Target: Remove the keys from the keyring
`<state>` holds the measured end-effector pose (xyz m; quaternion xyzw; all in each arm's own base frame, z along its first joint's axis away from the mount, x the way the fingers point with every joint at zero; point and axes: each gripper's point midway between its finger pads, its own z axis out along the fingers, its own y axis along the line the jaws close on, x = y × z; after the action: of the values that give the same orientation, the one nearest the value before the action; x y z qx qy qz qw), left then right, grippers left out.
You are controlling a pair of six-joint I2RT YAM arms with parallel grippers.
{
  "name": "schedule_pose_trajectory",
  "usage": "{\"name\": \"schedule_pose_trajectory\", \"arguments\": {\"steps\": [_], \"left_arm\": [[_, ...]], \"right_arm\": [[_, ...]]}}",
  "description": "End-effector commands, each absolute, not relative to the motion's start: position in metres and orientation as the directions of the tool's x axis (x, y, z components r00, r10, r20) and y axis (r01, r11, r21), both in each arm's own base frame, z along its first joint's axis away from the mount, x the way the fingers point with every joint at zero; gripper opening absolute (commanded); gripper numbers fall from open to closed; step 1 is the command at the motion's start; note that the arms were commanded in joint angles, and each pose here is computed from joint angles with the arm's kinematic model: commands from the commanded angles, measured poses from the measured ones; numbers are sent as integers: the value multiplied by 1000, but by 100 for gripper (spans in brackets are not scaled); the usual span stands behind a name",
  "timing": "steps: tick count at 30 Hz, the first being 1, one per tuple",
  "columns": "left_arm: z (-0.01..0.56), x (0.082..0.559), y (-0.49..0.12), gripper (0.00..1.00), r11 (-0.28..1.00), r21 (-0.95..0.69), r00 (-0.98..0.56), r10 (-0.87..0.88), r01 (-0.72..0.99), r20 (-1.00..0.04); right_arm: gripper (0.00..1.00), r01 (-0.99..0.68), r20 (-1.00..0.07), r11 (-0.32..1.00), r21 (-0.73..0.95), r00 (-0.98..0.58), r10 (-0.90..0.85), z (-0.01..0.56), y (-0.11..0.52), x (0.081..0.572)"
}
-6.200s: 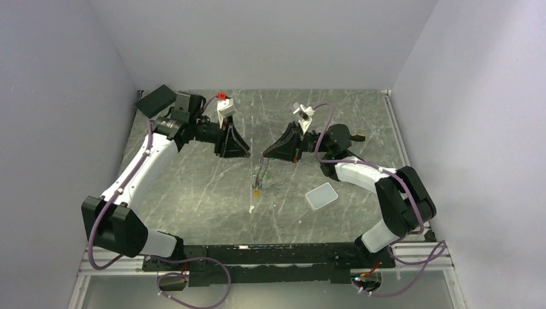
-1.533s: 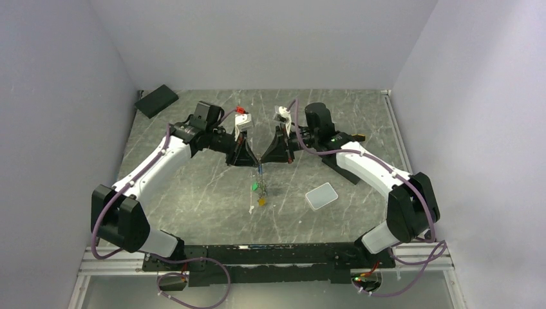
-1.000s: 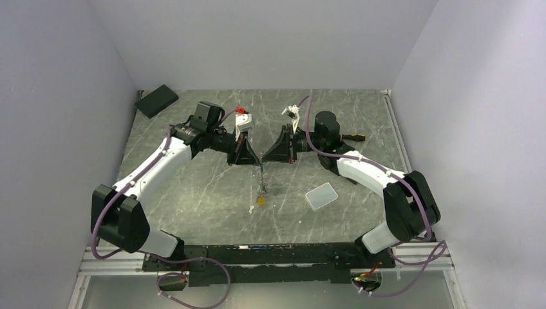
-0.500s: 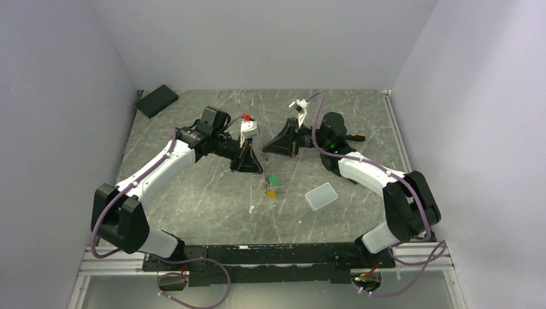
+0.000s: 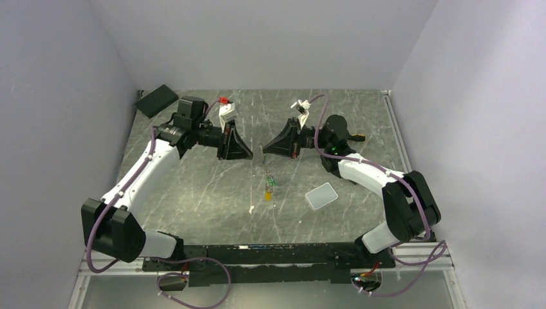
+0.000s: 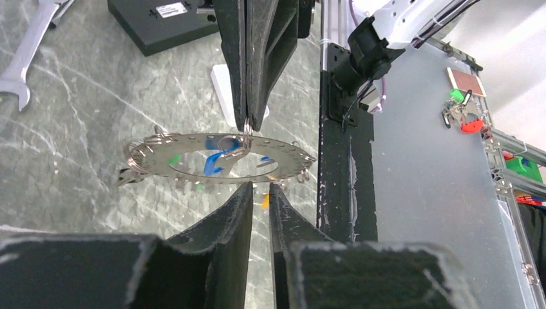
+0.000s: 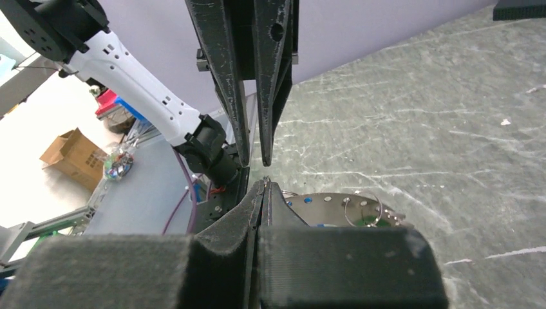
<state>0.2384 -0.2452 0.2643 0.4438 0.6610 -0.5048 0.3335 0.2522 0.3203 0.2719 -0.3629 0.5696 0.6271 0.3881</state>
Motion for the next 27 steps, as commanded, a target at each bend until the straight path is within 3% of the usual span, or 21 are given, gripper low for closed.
{"name": "schedule_pose_trajectory", "arguments": {"steps": [1, 27], "left_arm": [[289, 239, -253, 21, 45, -406, -408, 170, 913, -897], [287, 236, -263, 25, -43, -506, -499, 110, 861, -859]], "right_arm": [[0, -943, -932, -101, 317, -330, 153, 308, 316, 241], [0, -916, -899, -118, 384, -400, 179, 306, 328, 245]]}}
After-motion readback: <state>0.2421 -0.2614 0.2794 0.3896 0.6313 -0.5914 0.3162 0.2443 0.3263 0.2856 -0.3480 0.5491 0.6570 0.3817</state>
